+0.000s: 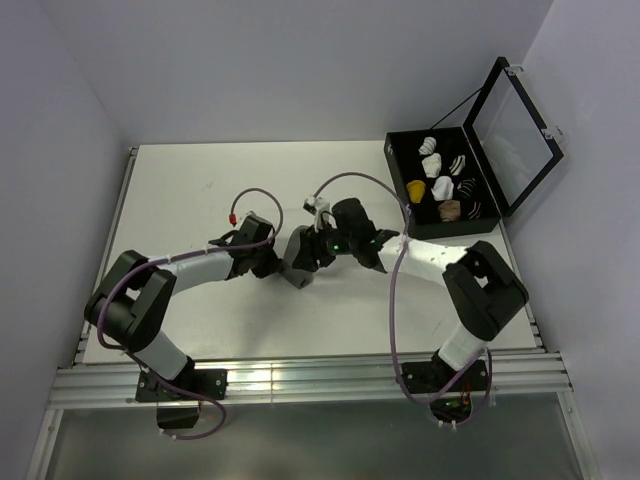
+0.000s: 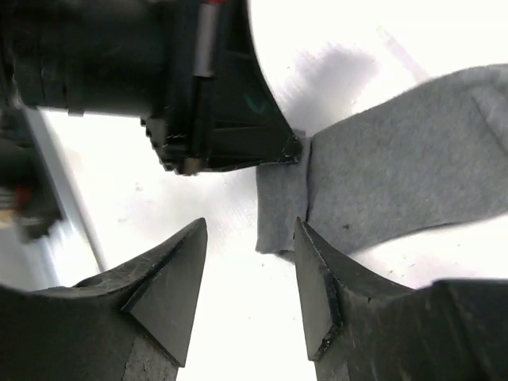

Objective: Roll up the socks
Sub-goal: Roll the sock at the center of the board.

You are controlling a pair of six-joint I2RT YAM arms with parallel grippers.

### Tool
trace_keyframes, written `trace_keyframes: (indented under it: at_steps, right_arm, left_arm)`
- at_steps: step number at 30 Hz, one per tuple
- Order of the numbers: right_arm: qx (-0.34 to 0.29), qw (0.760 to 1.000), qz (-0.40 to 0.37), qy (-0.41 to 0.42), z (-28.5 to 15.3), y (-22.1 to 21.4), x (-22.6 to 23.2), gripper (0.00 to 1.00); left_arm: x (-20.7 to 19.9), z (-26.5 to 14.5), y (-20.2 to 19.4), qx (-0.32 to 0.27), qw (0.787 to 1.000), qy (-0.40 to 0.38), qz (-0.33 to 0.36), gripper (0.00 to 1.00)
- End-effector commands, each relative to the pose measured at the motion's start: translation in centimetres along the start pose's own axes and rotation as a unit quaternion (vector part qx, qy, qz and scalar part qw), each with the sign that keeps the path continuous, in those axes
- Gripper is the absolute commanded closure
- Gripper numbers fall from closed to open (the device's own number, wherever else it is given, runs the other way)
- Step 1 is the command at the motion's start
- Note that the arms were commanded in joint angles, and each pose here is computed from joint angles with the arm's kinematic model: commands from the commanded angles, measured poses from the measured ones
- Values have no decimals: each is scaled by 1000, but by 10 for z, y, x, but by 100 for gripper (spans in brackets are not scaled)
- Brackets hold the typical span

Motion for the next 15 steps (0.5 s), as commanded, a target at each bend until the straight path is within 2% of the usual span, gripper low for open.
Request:
trace_keyframes:
  at_steps: [1,6,15]
  right_arm:
    - [-19,990,-107,-90,0,-5,-11,44]
    - [-51,971,-187,-142,7,-8,4,44]
    - [-51,938,-275,-207,28,-24,14,46]
  left_arm:
    - [8,-2,-6,37,999,23,32,100]
    - [9,-2,-4,63,997,30,40,100]
    - [11,0,-2,85,994,39,50,100]
Point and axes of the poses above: each gripper's point midway between its finger pads, its own z axis out along the fingers, its own x axis along the line the jaws close on, y = z × x, the point moved 2 cm from there along -z, back along the fingers, and after that the axes turned 2 degrees about z, right-handed, at the moved point
